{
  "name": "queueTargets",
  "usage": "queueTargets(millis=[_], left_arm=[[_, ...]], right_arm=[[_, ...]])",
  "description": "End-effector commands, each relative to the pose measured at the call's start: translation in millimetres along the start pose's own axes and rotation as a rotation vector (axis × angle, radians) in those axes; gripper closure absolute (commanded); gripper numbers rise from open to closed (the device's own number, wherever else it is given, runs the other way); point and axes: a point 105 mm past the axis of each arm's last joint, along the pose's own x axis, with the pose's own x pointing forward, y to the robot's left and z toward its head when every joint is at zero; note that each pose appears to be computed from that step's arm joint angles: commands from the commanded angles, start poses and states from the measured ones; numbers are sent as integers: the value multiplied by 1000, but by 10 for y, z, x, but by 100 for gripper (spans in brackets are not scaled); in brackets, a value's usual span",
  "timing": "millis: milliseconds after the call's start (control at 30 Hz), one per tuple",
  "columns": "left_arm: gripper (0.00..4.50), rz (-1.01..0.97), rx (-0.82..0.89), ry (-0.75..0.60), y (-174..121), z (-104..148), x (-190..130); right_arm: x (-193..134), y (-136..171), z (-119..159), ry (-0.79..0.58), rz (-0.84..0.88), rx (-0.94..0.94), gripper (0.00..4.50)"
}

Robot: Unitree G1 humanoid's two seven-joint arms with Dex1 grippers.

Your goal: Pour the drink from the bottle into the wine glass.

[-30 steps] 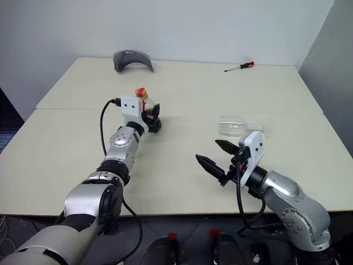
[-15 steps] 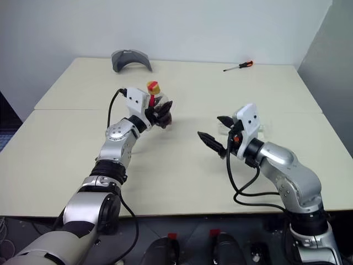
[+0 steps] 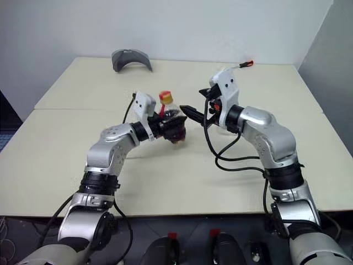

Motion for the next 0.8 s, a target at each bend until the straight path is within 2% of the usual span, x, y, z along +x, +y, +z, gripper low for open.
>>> queueTargets(millis=[33,500,800], left_arm=[[284,-71,40,-47,-164,222,-4],[290,-168,84,42,-294,101,-74],[290,-180,91,47,-306,102,-60]], right_arm=[[56,103,118,-22,66,-16,0],[190,160,255,-41,133,158,0],[173,201,224,-30,140,169,0]])
